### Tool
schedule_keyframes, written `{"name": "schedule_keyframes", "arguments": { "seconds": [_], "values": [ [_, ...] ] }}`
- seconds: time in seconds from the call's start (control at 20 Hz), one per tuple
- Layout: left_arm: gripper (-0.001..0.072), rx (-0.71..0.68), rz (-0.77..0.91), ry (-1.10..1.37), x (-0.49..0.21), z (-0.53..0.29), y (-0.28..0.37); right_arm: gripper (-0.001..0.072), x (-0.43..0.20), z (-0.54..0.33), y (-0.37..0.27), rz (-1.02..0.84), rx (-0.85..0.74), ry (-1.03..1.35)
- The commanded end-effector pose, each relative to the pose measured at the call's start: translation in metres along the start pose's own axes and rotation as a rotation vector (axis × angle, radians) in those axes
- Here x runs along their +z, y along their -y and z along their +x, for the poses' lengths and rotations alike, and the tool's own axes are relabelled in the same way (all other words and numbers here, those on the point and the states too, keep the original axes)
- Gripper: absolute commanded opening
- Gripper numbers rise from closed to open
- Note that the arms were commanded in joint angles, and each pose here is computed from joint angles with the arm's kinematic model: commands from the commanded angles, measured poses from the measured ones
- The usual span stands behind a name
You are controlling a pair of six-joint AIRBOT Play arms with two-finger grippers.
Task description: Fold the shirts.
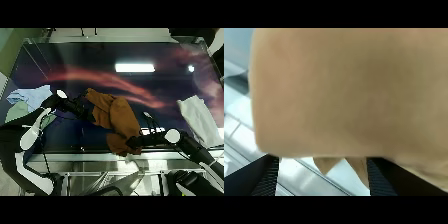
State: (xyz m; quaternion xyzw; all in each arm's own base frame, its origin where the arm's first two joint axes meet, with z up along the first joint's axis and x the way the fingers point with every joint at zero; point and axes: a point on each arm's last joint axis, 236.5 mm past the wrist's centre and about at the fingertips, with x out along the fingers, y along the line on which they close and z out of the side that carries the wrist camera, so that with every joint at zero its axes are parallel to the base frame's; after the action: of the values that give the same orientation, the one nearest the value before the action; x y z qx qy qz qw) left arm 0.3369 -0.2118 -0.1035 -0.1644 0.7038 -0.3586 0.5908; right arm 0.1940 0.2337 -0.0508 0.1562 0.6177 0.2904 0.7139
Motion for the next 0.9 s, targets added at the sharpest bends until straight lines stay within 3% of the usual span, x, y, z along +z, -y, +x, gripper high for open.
{"name": "schedule_keyframes", "arguments": {
  "seconds": [0.0,0.15,0.25,0.45,0.6,0.75,0.85],
  "values": [
    [0.0012,-0.009,0.004,-0.015,-0.003,0.001,0.004,0.0580,-0.002,0.022,-0.020,0.019,0.097,-0.032],
    [0.0012,-0.013,0.001,-0.020,-0.005,0.000,0.004,0.0562,0.001,0.046,-0.032,0.047,0.167,-0.032],
    [0.0011,-0.017,0.010,-0.026,-0.007,-0.004,0.008,0.0024,0.002,0.048,-0.033,0.023,0.191,-0.035],
    [0.0009,0.008,0.073,0.111,0.003,-0.060,0.030,0.0018,0.040,-0.009,-0.063,-0.084,0.297,0.074],
    [0.0010,0.017,0.150,0.289,-0.003,-0.138,0.071,0.0019,0.099,-0.130,-0.092,-0.202,0.358,0.352],
    [0.0009,0.015,0.299,0.631,-0.020,-0.244,0.151,0.0020,0.131,-0.275,-0.111,-0.318,0.274,0.734],
    [0.0009,0.110,0.430,0.845,-0.052,-0.313,0.205,0.0020,0.129,-0.349,-0.121,-0.375,0.164,0.945]
  ]
}}
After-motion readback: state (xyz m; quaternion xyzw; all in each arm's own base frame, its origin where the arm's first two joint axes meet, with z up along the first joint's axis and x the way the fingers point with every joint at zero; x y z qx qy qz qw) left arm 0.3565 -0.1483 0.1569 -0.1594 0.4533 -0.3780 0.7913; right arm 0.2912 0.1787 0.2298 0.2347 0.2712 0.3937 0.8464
